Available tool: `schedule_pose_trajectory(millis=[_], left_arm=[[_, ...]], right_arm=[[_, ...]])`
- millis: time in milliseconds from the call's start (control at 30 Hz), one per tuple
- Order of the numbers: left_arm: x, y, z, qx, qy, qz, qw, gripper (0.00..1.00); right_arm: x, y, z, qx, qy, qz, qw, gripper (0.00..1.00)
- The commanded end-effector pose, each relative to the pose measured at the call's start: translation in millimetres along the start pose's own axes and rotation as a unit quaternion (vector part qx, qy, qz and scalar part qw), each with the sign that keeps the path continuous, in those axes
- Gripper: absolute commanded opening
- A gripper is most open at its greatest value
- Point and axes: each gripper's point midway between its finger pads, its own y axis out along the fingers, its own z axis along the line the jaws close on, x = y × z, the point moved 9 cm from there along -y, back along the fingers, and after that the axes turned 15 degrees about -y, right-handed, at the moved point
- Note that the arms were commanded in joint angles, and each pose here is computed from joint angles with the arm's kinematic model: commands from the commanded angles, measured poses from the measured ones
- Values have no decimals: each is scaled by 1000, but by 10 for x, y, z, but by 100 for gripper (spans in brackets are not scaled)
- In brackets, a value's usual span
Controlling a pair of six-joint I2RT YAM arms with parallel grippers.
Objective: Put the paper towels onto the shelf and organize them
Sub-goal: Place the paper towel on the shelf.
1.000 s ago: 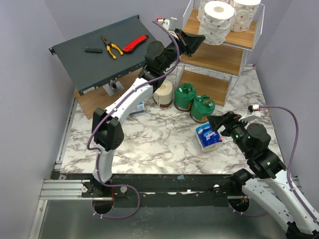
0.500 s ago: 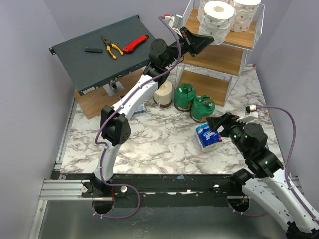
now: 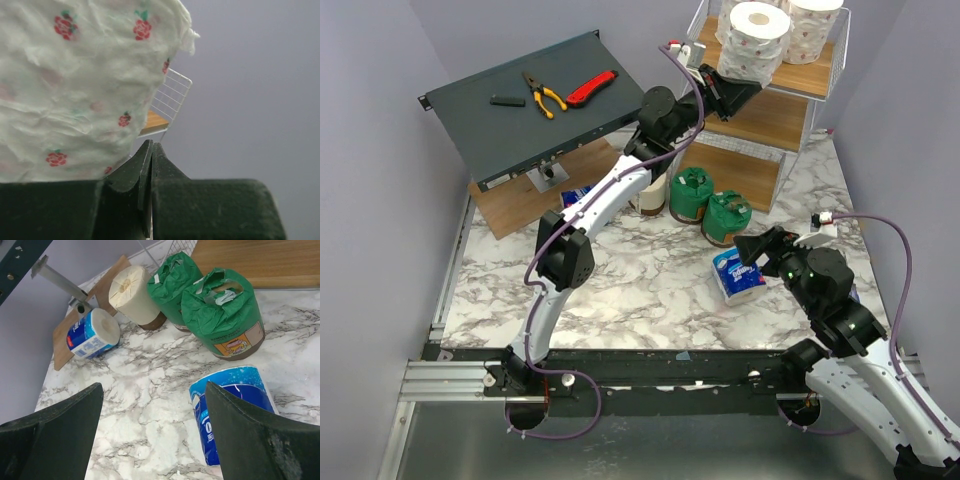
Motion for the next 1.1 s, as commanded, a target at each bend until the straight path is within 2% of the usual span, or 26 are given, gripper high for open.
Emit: schedule_pose_trajectory(millis=[0, 233, 867, 1067], left_arm=[[222, 65, 42, 22, 38, -73, 996, 0], [448, 61, 132, 34, 50, -121, 991, 0], [826, -135, 554, 111, 65, -188, 974, 0], [890, -184, 608, 118, 67, -190, 972, 0]], right_arm=[[-41, 11, -28, -12, -8, 5, 1000, 85], [-40, 26, -28, -14, -11, 6, 1000, 85], [-76, 90, -34, -21, -17, 15, 1000, 85], [-89, 114, -30, -21, -16, 18, 999, 85]])
